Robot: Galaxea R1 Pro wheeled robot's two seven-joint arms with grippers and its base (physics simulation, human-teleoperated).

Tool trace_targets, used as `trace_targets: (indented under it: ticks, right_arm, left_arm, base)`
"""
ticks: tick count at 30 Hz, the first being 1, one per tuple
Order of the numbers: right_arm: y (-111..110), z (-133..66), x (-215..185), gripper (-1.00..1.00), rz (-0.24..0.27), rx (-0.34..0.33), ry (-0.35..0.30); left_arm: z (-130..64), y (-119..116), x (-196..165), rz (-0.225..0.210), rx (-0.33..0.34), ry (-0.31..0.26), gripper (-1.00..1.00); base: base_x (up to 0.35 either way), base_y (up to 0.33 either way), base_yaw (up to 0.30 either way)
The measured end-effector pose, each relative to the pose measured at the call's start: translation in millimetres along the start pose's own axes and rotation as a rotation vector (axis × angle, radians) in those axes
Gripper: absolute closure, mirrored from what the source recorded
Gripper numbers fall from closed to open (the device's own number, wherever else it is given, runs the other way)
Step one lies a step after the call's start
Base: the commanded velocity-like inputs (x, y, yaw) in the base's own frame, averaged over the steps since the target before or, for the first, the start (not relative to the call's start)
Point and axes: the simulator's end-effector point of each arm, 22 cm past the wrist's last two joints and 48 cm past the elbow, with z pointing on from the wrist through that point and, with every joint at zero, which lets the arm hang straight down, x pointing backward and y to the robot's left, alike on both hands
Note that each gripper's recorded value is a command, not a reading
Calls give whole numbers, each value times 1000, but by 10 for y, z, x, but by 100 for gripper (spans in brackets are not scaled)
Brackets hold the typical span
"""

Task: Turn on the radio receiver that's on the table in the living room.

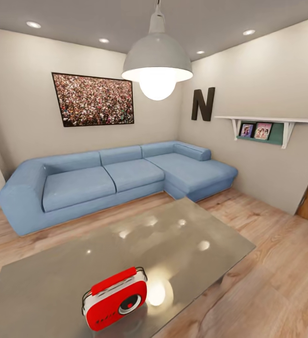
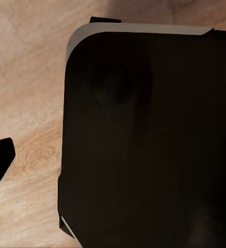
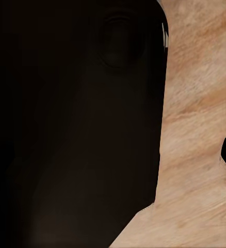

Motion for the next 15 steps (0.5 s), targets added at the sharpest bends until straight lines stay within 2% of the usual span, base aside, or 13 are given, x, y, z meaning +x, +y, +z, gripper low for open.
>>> trace_targets:
  ticks: [15]
  right_arm:
    - [0,0,0,-100,2,0,0]
  left_arm:
    - [0,1,-1,0,0,-1,-100]
  base:
    - [276,0,0]
